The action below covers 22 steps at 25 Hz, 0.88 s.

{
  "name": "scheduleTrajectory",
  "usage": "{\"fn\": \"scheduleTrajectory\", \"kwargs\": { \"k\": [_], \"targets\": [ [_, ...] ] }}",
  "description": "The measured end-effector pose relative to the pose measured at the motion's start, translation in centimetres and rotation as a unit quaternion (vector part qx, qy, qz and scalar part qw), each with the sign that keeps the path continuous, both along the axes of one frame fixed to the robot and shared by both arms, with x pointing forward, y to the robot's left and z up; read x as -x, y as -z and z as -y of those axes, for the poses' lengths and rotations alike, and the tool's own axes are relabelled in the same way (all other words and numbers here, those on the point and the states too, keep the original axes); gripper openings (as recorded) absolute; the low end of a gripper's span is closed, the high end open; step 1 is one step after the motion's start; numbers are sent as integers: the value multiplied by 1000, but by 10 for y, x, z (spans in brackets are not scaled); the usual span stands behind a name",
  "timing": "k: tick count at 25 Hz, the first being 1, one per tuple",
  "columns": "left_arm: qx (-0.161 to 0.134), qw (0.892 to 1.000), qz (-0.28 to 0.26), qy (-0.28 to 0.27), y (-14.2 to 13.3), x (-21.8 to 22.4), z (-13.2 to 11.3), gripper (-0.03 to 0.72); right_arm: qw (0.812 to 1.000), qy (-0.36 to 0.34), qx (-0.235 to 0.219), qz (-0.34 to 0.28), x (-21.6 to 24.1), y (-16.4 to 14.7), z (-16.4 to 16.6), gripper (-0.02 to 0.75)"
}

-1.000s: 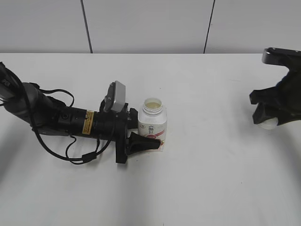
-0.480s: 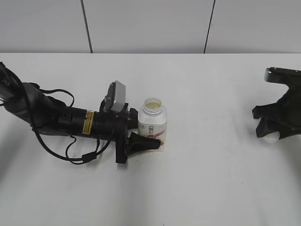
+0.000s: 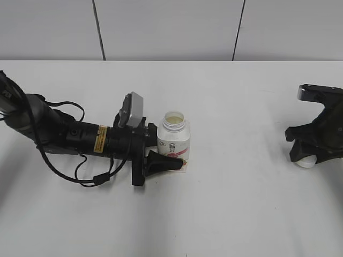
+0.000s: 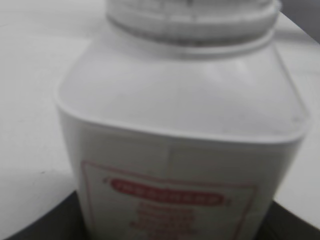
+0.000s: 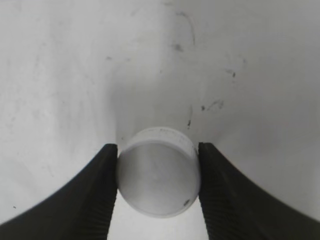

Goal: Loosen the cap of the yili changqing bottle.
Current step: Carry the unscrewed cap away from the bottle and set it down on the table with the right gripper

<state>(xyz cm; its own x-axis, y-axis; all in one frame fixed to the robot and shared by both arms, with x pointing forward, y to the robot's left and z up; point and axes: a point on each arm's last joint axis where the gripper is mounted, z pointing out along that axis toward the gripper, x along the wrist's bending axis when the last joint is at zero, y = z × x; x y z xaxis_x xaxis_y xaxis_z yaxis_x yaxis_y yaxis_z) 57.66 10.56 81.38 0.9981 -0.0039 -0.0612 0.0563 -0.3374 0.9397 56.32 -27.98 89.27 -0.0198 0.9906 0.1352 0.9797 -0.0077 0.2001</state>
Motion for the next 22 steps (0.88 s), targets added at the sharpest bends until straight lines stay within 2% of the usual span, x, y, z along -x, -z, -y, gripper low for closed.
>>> {"fn": "scheduleTrajectory", "kwargs": {
  "k": [10, 16, 19, 22],
  "targets": [
    [0, 1000, 0, 0, 0, 0, 0, 406, 1000, 0, 1, -6, 0, 5, 0, 388],
    [0, 1000, 0, 0, 0, 0, 0, 406, 1000, 2, -1, -6, 0, 5, 0, 509],
    [1, 1000, 0, -1, 0, 0, 0, 412, 1000, 7, -7, -8, 0, 4, -1, 524],
    [3, 1000, -1, -4, 0, -1, 0, 482, 1000, 3, -15, -23, -3, -1, -3, 525]
  ]
}}
